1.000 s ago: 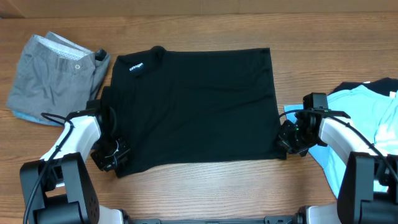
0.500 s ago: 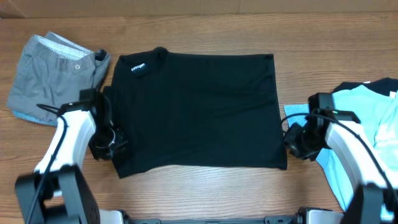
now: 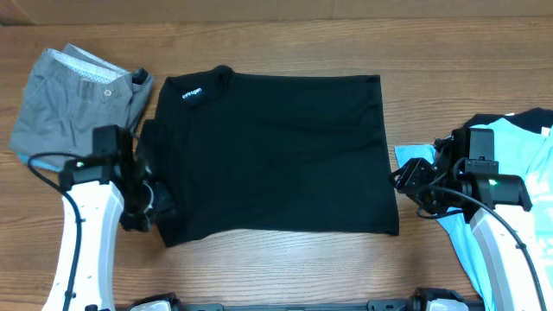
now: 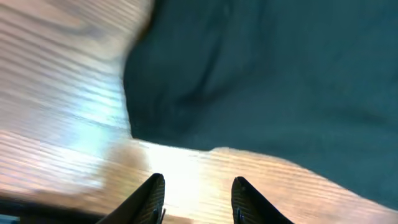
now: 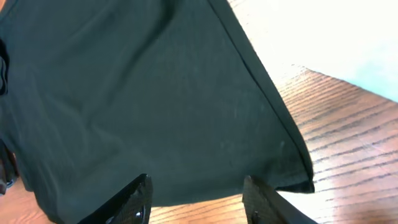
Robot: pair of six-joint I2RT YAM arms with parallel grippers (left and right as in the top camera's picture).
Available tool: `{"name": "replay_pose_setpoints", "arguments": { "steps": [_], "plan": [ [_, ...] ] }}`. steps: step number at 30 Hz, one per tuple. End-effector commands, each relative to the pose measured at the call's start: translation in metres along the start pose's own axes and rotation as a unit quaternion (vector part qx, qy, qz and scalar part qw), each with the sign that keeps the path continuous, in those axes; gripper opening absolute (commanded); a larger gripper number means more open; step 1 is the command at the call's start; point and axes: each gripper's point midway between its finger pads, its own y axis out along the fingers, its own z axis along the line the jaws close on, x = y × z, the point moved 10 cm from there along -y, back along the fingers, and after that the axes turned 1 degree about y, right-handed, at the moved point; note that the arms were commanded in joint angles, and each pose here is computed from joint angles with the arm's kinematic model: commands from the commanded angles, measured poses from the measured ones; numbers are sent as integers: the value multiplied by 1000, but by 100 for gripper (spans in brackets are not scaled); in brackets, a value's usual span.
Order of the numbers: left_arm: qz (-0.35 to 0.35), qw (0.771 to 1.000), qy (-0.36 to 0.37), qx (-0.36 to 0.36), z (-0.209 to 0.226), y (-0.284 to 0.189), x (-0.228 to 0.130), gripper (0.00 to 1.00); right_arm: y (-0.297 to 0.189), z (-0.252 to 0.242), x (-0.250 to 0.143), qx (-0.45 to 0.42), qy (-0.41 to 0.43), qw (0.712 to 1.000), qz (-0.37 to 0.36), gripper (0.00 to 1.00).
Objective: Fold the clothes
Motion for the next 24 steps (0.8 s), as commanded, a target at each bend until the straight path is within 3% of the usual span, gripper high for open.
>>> {"name": "replay_pose_setpoints", "arguments": {
  "steps": [1, 9, 15, 18, 21, 24],
  "plan": [
    [66, 996, -46, -33, 5, 37, -23, 38, -5, 4, 1, 11, -8, 1000, -5, 54],
    [100, 993, -56, -36, 17, 73, -44, 37, -1, 3, 2, 6, -5, 1000, 2, 56],
    [24, 998, -51, -34, 21, 96, -32, 35, 1, 3, 3, 6, -5, 1000, 3, 56],
    [4, 998, -48, -42, 21, 102, -29, 28, 1, 3, 3, 4, -5, 1000, 2, 56],
    [12, 996, -52, -73, 17, 101, -29, 6, 1, 2, 4, -4, -6, 1000, -2, 56],
    [41, 989, -52, -129, 7, 95, -31, 4, 1, 1, 4, -12, -5, 1000, -5, 56]
  ]
}}
